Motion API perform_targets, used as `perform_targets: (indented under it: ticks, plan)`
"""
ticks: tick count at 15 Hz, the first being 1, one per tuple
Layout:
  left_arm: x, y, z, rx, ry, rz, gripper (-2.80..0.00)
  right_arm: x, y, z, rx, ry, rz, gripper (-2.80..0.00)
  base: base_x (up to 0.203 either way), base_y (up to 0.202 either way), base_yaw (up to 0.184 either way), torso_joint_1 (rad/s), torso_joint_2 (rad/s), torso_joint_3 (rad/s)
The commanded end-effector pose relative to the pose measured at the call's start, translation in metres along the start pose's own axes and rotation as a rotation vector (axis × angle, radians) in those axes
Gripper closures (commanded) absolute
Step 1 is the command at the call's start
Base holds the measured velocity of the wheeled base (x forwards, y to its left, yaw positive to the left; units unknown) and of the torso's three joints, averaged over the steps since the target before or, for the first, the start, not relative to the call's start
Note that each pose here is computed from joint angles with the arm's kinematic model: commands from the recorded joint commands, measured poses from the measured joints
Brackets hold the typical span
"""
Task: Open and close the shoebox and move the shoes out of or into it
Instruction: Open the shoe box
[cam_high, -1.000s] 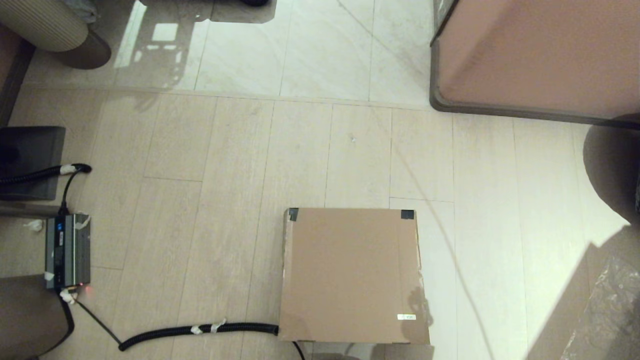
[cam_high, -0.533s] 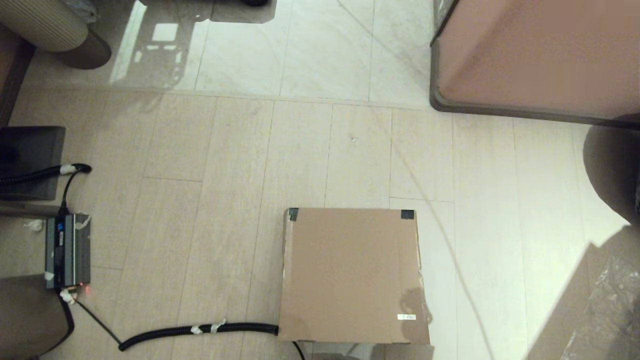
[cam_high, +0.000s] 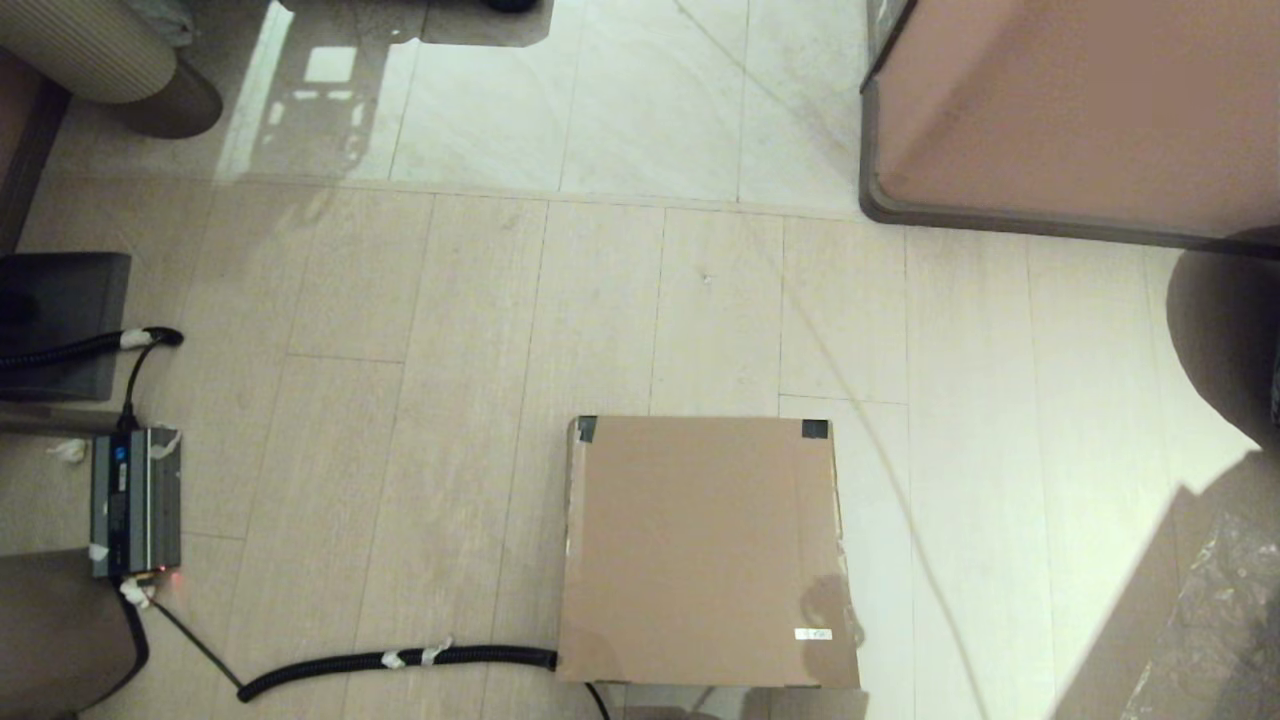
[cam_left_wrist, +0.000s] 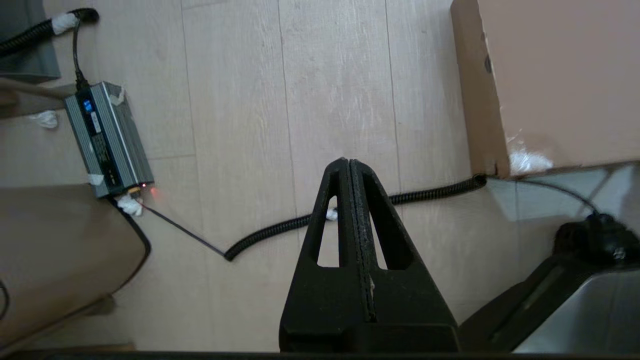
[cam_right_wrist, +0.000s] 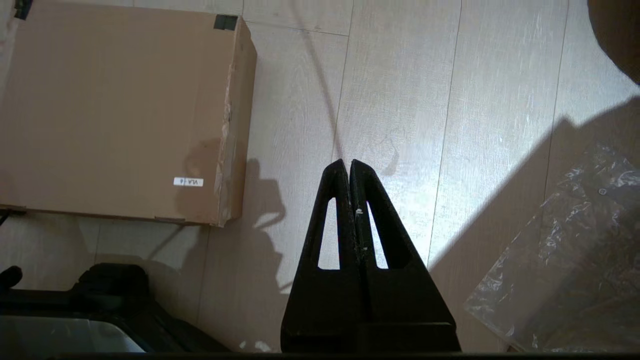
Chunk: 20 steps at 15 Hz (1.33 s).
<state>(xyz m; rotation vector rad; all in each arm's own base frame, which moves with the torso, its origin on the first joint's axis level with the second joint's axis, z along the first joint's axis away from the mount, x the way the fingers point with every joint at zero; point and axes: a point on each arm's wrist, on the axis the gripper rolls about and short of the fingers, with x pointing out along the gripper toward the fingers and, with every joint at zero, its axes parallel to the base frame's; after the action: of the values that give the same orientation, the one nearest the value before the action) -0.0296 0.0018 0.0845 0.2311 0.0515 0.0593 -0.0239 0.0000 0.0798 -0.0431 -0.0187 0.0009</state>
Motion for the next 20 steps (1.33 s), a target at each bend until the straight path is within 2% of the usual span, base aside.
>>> perform_targets:
  ticks: [1,3,4,6,8,10,12,13,15,17,18,20]
  plan:
    - [0.0,0.0,0.0,0.026,-0.004,-0.011,0.0,-0.007,-0.001,0.029,-0.006,-0.061,-0.001,0.0,0.0,0.0,0.0,0.0,0.0,0.0]
    - [0.0,-0.001,0.0,0.105,-0.012,-0.051,0.0,-0.002,-0.003,0.063,-0.008,-0.014,0.005,0.0,0.0,0.0,0.0,0.0,0.0,0.0]
    - [-0.001,0.0,0.005,0.134,-0.044,-0.059,0.0,0.003,-0.004,0.086,-0.008,-0.006,0.003,0.0,0.0,0.0,0.0,0.0,0.0,0.0]
    - [-0.008,0.006,0.032,0.133,-0.104,-0.073,0.0,0.021,-0.004,0.103,-0.009,0.069,0.008,0.0,0.0,0.0,0.0,0.0,0.0,0.0]
    - [-0.002,0.014,0.071,0.084,-0.077,-0.095,0.0,0.045,-0.005,0.116,-0.009,0.158,0.018,0.0,0.0,0.0,0.0,0.0,0.0,0.0]
    - [0.024,0.02,0.104,-0.022,0.019,-0.136,0.0,0.079,-0.004,0.124,-0.018,0.28,0.047,0.0,0.0,0.0,0.0,0.0,0.0,0.0]
    - [0.06,0.019,0.119,-0.212,0.165,-0.205,0.0,0.125,-0.003,0.123,-0.016,0.435,0.081,0.0,0.0,0.0,0.0,0.0,0.0,0.0]
    - [0.077,0.016,0.121,-0.313,0.238,-0.26,0.0,0.149,-0.002,0.118,-0.012,0.513,0.097,0.0,0.0,0.0,0.0,0.0,0.0,0.0]
    - [0.107,0.006,0.114,-0.506,0.425,-0.471,0.0,0.196,0.001,0.099,0.006,0.63,0.154,0.0,0.0,0.0,0.0,0.0,0.0,0.0]
    - [0.14,-0.005,0.101,-0.604,0.613,-0.606,0.0,0.225,0.011,0.071,0.023,0.714,0.253,0.0,0.0,0.0,0.0,0.0,0.0,0.0]
    - [0.155,-0.01,0.094,-0.63,0.674,-0.639,0.0,0.231,0.019,0.055,0.021,0.74,0.309,0.0,0.0,0.0,0.0,0.0,0.0,0.0]
    - [0.19,-0.023,0.079,-0.65,0.74,-0.696,0.0,0.242,0.035,0.019,0.01,0.788,0.385,0.0,0.0,0.0,0.0,0.0,0.0,0.0]
